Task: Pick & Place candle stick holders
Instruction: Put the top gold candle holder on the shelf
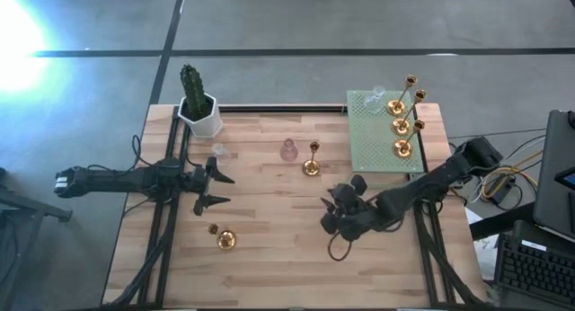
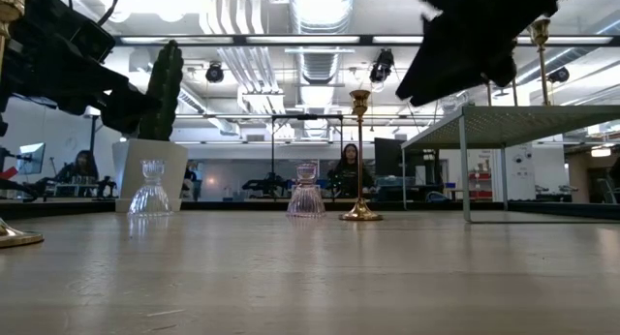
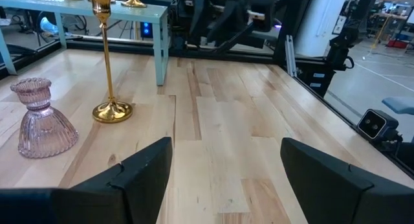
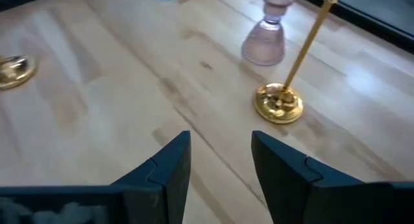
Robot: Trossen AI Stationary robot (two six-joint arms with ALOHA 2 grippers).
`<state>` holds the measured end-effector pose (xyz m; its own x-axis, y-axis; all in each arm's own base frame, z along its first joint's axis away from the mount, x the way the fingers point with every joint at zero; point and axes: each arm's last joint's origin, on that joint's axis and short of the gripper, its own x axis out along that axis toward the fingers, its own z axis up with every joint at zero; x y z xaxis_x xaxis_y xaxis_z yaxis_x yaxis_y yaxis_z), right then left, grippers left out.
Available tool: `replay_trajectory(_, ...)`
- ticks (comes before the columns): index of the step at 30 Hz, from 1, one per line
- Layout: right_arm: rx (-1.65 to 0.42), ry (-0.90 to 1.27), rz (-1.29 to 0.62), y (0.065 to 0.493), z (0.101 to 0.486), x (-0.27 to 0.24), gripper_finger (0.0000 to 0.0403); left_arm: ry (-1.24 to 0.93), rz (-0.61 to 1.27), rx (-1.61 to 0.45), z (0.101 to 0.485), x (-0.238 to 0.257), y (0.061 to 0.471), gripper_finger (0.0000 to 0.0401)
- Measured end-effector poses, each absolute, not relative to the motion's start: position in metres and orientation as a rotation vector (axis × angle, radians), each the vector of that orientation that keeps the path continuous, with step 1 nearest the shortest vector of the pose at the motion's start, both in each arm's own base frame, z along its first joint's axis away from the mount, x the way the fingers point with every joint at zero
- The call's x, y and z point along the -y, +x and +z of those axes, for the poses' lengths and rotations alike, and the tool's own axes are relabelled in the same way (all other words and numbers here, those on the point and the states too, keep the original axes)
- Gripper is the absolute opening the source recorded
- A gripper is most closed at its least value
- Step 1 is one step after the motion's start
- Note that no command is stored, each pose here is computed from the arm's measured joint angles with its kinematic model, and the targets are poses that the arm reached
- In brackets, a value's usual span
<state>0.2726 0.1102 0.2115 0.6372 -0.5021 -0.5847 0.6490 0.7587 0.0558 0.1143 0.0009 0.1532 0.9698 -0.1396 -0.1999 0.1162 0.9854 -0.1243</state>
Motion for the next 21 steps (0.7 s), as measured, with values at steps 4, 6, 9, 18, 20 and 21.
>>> replay_trajectory(4, -0.539, 0.278, -0.749, 0.286, 0.204, -0.107, 0.0155, -0.112, -0.129, -0.209, 0.153, -0.001, 0.114, 0.0294)
replay_trajectory(6, -0.509, 0.269, -0.789, 0.293, 0.203, -0.105, 0.0155, -0.112, -0.130, -0.209, 0.153, -0.001, 0.114, 0.0294)
replay_trajectory(9, -0.423, 0.288, -0.876, 0.305, 0.202, -0.102, 0.0153, -0.112, -0.129, -0.210, 0.153, -0.001, 0.114, 0.0294)
replay_trajectory(18, -0.363, 0.283, -1.025, 0.337, 0.191, -0.081, 0.0142, -0.112, -0.129, -0.211, 0.153, -0.001, 0.114, 0.0294)
replay_trajectory(20, -0.351, 0.311, -1.059, 0.341, 0.185, -0.075, 0.0139, -0.113, -0.129, -0.212, 0.153, -0.001, 0.114, 0.0294)
replay_trajectory(21, -0.345, 0.321, -1.077, 0.342, 0.181, -0.071, 0.0138, -0.112, -0.129, -0.213, 0.153, -0.001, 0.114, 0.0294)
